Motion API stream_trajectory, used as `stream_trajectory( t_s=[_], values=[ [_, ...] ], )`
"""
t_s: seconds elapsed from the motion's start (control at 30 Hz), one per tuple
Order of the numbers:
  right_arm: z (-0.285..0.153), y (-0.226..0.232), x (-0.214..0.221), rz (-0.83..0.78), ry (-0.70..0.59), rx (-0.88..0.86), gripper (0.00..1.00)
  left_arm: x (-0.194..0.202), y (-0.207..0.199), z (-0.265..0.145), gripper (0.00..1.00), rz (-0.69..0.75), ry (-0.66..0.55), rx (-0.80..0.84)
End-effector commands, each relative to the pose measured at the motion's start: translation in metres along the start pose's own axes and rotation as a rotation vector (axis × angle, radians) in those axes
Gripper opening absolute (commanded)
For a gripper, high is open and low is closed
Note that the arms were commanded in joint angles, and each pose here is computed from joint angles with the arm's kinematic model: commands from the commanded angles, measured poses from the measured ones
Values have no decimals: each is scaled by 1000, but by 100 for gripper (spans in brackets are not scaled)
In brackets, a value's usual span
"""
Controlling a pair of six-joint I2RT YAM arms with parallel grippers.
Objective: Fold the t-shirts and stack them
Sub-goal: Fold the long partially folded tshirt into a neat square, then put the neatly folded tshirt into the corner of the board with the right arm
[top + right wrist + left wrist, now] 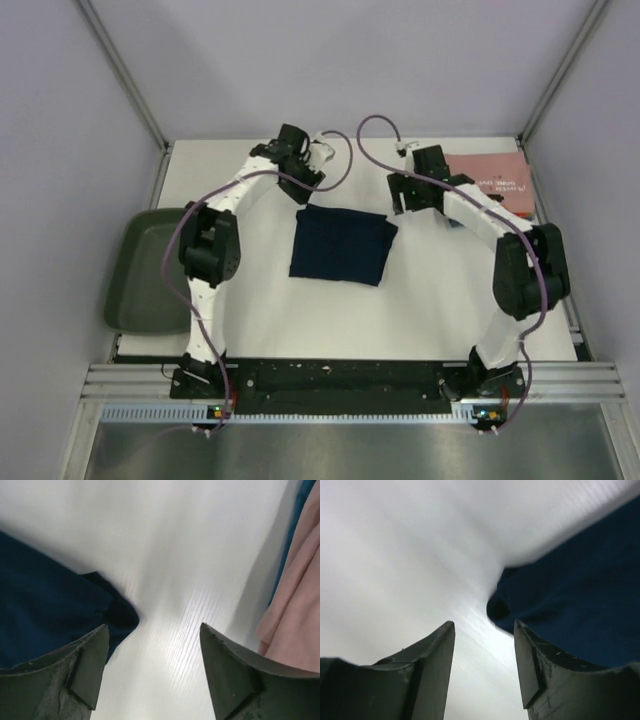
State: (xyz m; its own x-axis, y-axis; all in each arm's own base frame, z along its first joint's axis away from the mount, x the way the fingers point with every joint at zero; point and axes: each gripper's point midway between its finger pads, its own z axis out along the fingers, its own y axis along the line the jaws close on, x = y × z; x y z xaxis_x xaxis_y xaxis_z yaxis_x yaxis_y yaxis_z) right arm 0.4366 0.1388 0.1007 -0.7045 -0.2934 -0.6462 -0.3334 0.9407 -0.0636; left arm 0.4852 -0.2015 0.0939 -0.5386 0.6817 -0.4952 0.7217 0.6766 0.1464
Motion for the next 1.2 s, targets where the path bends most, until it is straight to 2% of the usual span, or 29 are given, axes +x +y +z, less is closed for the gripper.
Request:
stream_trajectory(
  t_s=[0.0, 0.13, 0.3, 0.43, 0.5, 0.57, 0.6, 0.63, 0.7, 0.8, 0.93, 0.97, 1.0, 1.03, 1.07, 1.1, 1.17],
  values=[
    [-60, 36, -15, 289, -152, -170, 86, -11, 20, -76, 57, -258, -261, 9],
    [-53, 69, 21, 419, -83, -323, 88, 22, -18, -76, 66, -358, -326, 107],
    [-28, 91, 45, 531, 2, -414, 88, 56, -61, -53, 71, -519, -234, 265],
    [-8, 105, 64, 613, 74, -470, 87, 74, -75, -32, 65, -589, -166, 313],
    [-2, 113, 67, 655, 71, -519, 83, 82, -81, -19, 53, -632, -128, 340],
    [4, 121, 67, 691, 80, -575, 74, 86, -89, -8, 42, -664, -99, 382],
    [5, 126, 66, 704, 83, -609, 66, 86, -94, -5, 31, -683, -88, 413],
    [7, 128, 64, 710, 75, -630, 57, 86, -98, -1, 21, -695, -77, 440],
    [10, 131, 59, 714, 61, -655, 31, 87, -102, 4, 2, -707, -64, 464],
    [17, 127, 52, 713, 62, -658, 2, 89, -101, 6, 0, -700, -63, 457],
    [14, 118, 37, 651, 44, -632, 0, 83, -93, -2, 0, -667, -95, 429],
    [12, 116, 34, 629, 42, -625, 0, 84, -92, -4, 7, -657, -95, 419],
    [9, 115, 30, 596, 34, -623, 0, 82, -87, -7, 20, -646, -100, 405],
    [7, 111, 23, 566, 21, -617, 0, 82, -83, -9, 38, -635, -96, 384],
    [5, 110, 24, 535, 35, -606, 0, 78, -74, -15, 49, -617, -115, 357],
    [4, 107, 23, 497, 42, -590, 0, 78, -65, -19, 57, -614, -124, 330],
    [1, 100, 19, 411, 61, -562, 0, 73, -41, -32, 65, -610, -166, 267]
  ],
)
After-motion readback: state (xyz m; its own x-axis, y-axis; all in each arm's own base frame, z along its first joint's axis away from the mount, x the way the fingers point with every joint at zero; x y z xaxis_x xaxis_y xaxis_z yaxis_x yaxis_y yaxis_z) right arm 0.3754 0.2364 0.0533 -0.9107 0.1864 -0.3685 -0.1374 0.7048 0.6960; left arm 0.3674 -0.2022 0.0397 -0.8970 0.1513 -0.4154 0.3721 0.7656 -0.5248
